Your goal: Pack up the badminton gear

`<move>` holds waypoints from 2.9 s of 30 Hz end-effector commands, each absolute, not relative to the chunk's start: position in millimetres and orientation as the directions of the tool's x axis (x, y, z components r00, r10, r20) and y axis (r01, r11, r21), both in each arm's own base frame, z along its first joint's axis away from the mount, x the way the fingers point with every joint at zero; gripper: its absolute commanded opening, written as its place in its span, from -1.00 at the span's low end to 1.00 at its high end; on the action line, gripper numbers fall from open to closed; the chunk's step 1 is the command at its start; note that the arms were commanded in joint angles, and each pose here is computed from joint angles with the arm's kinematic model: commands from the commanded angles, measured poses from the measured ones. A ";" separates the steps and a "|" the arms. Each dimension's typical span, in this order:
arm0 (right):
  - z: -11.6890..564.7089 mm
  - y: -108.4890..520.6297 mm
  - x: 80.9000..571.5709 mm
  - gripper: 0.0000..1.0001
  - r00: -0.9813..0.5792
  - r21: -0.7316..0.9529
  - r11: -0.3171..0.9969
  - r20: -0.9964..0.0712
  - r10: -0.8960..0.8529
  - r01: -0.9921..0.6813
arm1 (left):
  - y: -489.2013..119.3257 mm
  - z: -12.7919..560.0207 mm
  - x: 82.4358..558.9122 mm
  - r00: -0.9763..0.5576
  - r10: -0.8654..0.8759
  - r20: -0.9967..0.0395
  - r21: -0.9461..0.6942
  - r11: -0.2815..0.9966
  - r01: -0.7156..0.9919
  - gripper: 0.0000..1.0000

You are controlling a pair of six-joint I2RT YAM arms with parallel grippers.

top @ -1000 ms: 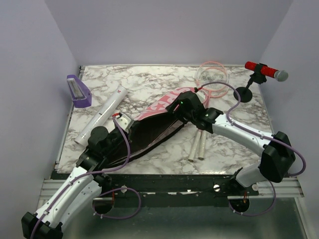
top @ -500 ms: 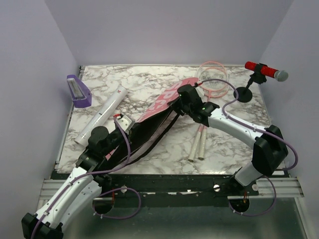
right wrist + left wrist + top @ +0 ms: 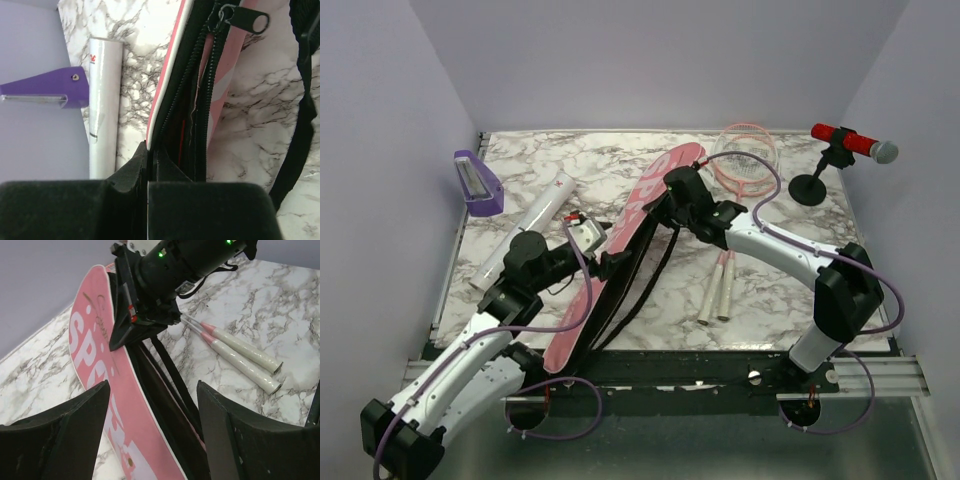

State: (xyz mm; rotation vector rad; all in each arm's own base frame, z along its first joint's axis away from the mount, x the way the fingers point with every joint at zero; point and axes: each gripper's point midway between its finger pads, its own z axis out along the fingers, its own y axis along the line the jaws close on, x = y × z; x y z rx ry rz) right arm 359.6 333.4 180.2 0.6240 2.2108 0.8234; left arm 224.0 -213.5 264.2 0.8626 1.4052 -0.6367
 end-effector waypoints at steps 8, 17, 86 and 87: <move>218.9 348.8 342.5 -0.99 -0.647 0.730 0.678 -0.476 0.596 0.087 | -236.6 236.4 222.5 0.244 0.305 -0.920 0.354 0.384 0.853 0.53; 238.3 358.6 333.6 -0.99 -0.643 0.740 0.671 -0.495 0.584 0.041 | -219.4 226.5 262.9 0.210 0.417 -0.884 0.422 0.522 0.741 0.64; 54.2 66.0 440.7 0.13 -0.627 -0.110 0.799 -0.686 0.370 0.591 | -204.7 235.4 321.8 -0.308 0.444 -0.842 0.178 0.766 0.618 -1.00; 53.5 65.1 440.6 0.12 -0.628 -0.111 0.801 -0.687 0.366 0.589 | -206.2 233.4 321.0 -0.313 0.436 -0.844 0.166 0.767 0.620 -1.00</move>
